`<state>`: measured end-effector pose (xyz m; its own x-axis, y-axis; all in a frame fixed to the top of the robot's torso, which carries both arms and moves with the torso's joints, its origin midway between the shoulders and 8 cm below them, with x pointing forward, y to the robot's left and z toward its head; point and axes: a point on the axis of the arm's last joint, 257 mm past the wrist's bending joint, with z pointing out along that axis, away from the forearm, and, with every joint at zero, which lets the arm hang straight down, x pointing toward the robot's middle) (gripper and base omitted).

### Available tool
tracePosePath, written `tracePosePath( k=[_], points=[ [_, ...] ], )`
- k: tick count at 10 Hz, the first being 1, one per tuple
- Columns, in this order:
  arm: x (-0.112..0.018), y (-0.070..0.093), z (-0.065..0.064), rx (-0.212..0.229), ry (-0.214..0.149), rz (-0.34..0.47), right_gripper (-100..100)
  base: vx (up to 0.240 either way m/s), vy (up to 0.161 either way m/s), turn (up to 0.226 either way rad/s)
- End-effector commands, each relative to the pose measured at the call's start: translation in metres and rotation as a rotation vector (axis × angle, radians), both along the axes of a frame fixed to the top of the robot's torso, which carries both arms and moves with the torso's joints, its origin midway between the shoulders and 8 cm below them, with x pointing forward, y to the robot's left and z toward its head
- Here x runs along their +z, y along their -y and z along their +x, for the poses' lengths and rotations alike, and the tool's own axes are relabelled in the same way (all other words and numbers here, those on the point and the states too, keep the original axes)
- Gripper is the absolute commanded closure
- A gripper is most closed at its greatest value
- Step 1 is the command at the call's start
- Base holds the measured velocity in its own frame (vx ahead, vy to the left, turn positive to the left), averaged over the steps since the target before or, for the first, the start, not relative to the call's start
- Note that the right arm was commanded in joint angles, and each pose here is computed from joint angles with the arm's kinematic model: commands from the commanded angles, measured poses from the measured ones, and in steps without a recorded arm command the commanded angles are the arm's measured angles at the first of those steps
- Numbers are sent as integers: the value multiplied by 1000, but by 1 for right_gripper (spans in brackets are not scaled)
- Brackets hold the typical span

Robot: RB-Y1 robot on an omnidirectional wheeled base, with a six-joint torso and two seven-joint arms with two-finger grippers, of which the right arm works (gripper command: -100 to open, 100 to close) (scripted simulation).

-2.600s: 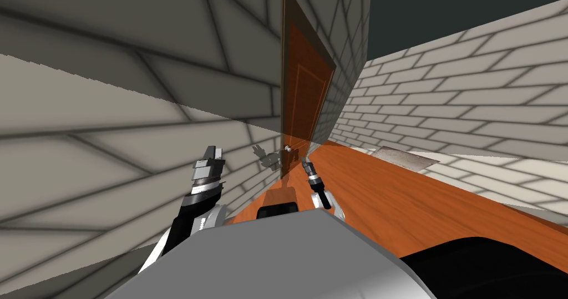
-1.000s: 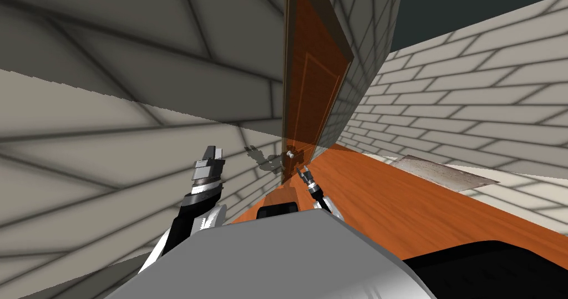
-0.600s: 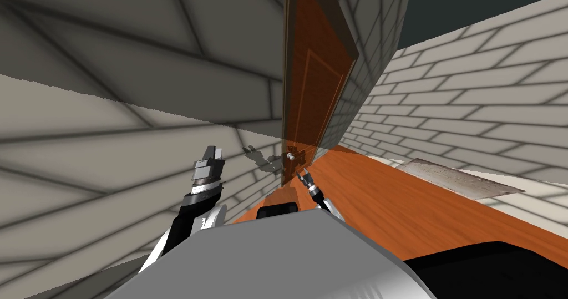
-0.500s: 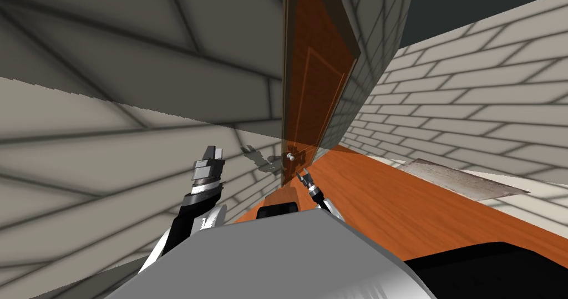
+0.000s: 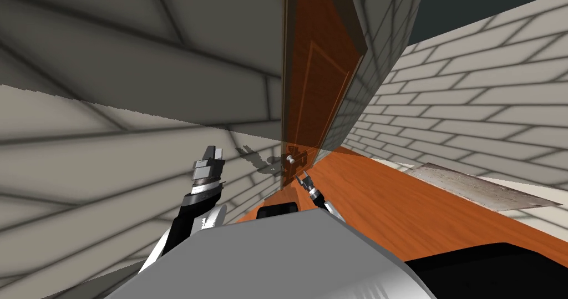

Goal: Pull the door open

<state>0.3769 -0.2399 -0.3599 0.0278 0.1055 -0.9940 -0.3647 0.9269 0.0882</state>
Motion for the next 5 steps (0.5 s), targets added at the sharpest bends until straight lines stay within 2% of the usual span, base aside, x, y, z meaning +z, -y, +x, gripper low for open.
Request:
tracePosePath(
  k=[1, 5],
  points=[
    [-8, 1, -2, 8, -5, -23, -100, 59, -47, 18],
    [-26, 1, -12, 30, -21, -86, -100, 63, -39, 32]
  ],
)
